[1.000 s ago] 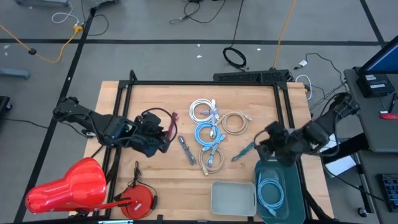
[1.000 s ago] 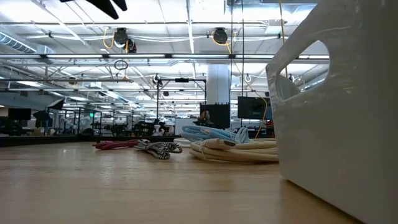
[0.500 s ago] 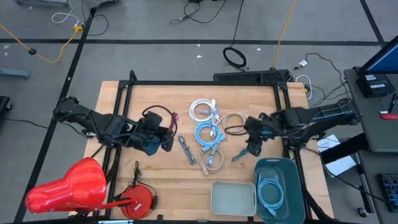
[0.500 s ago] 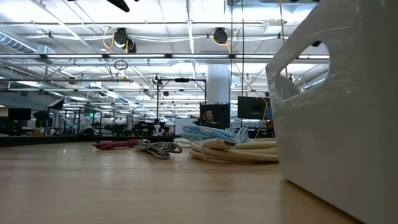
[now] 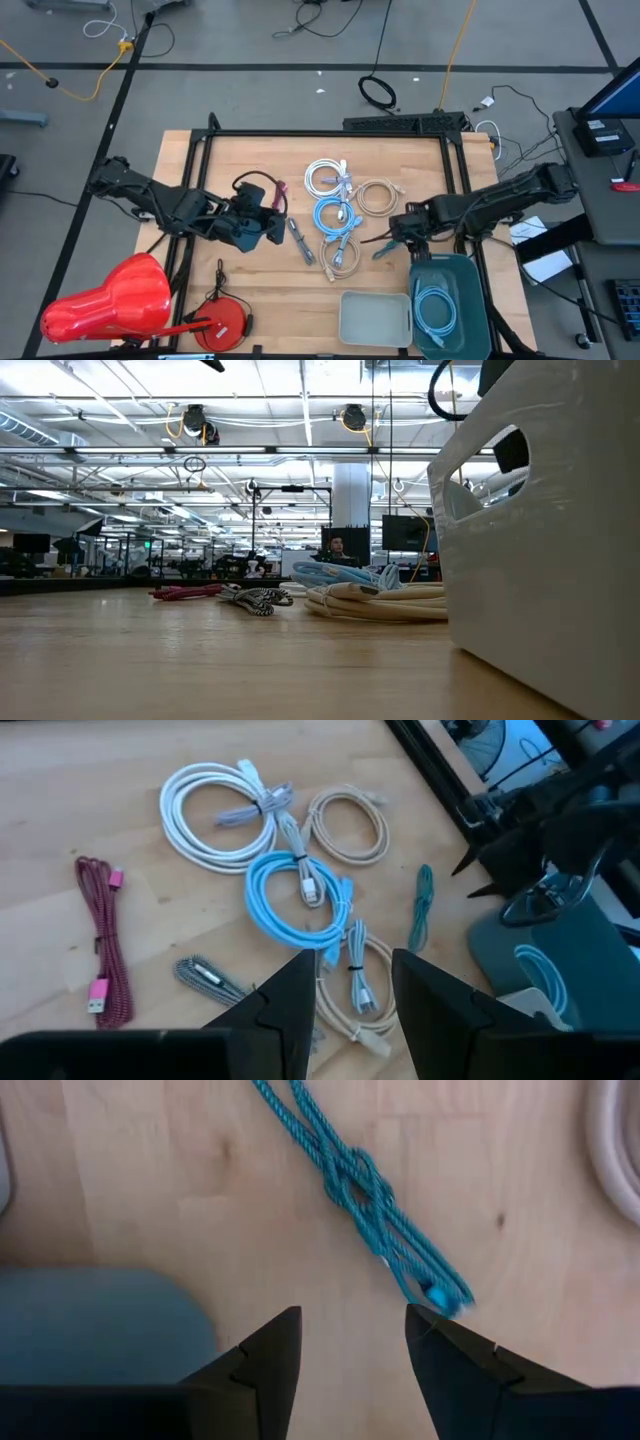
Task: Pick & Place USB Port
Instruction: Put the blue and black USB cable into the gray bin
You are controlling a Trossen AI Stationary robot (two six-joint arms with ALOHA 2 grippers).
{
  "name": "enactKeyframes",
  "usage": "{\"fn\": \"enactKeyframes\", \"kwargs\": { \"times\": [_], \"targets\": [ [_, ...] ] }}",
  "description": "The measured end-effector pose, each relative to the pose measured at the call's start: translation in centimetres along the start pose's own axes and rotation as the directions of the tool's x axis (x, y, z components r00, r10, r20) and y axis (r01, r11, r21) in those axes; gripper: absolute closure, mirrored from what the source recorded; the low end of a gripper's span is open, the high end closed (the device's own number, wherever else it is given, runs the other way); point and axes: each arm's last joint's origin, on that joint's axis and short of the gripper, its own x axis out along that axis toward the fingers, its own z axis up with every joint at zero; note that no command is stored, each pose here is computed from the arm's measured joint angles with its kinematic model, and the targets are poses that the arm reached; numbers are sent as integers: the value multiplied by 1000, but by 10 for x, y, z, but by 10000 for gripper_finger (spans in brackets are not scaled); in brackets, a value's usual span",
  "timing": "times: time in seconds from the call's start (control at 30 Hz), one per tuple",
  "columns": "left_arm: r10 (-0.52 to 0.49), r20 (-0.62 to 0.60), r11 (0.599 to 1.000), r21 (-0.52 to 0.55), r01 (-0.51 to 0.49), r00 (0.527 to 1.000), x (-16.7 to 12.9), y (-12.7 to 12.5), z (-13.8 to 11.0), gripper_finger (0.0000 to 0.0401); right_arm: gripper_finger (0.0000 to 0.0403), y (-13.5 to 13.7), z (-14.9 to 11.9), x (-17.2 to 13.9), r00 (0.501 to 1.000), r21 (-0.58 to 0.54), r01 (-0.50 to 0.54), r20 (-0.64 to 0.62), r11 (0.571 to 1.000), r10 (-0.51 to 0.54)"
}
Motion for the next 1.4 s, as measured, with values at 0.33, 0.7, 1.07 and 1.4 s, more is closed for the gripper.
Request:
{"fn": "enactKeyframes", "kwargs": {
  "times": [0.33, 0.7, 1.07, 1.4],
  "targets": [
    [12, -28, 1000, 19, -12, 1000, 6, 0, 2, 265, 232, 2, 16, 3, 981, -71, 29, 194, 997, -15],
    [-1, -42, 1000, 2, 1, 999, 4, -1, -3, 265, 232, 3, 29, 23, 983, -139, 62, 178, 988, -36],
    [-13, -57, 1000, -2, 13, 998, 0, -3, -8, 265, 232, 2, 23, 18, 985, -81, 56, 166, 995, -42],
    [-1, -40, 1000, 2, 1, 999, 1, -2, -6, 265, 232, 4, 17, -1, 972, 177, -96, 230, 979, 54]
  ]
}}
